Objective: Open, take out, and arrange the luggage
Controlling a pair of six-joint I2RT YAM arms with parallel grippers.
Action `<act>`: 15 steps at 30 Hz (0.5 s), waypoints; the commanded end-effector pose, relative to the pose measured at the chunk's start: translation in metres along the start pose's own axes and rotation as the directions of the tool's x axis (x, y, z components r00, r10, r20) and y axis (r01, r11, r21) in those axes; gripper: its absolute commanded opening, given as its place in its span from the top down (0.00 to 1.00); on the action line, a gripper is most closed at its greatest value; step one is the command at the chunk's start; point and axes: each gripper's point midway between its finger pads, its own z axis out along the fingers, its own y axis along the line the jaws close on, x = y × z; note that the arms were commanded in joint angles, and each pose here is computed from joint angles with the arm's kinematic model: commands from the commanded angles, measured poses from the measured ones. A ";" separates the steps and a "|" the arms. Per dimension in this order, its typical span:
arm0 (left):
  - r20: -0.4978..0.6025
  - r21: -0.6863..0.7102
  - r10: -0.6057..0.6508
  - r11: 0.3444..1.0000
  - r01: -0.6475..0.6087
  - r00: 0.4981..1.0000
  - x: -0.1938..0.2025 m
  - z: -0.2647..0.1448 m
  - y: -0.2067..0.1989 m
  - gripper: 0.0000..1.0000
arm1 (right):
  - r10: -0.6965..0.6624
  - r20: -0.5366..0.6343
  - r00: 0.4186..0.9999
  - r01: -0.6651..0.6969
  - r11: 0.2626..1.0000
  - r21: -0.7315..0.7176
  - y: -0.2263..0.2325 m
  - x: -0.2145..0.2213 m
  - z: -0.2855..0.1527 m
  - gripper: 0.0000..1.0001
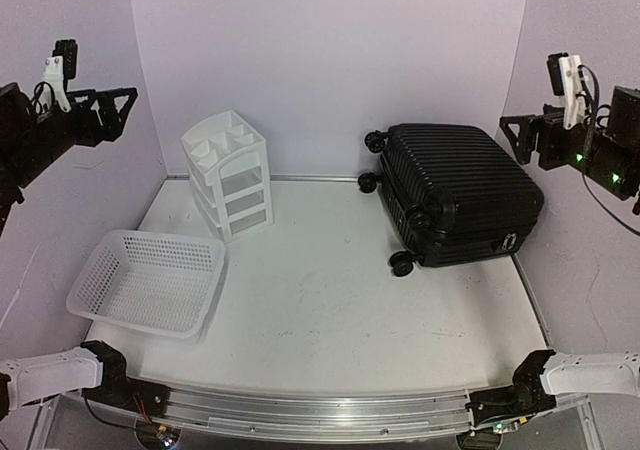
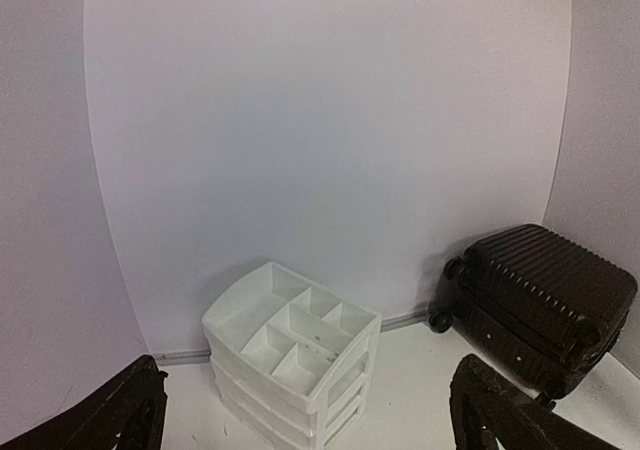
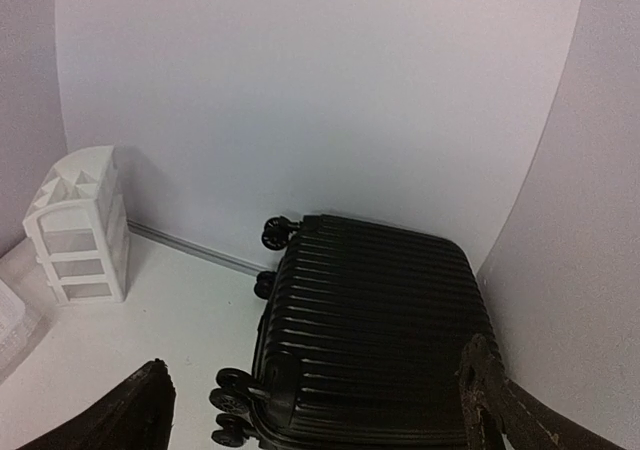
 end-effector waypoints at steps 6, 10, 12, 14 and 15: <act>-0.140 0.013 -0.168 0.985 0.171 0.976 0.070 0.016 0.006 0.01 | 0.123 -0.276 0.953 -0.095 0.989 0.113 -0.024 0.096 0.046 0.02; -0.239 0.077 -0.250 0.958 0.275 0.938 0.105 0.028 -0.007 0.01 | 0.178 -0.425 0.888 -0.155 0.984 0.090 -0.019 0.148 0.071 0.02; -0.289 0.105 -0.274 0.943 0.315 0.917 0.122 0.033 -0.019 0.01 | 0.196 -0.502 0.842 -0.186 0.980 0.072 -0.012 0.174 0.083 0.02; -0.344 0.143 -0.288 0.925 0.353 0.893 0.139 0.037 -0.035 0.01 | 0.198 -0.575 0.794 -0.198 0.978 0.063 -0.004 0.199 0.093 0.02; -0.373 0.167 -0.290 0.913 0.371 0.881 0.147 0.040 -0.046 0.01 | 0.203 -0.607 0.768 -0.214 0.975 0.055 0.001 0.210 0.096 0.02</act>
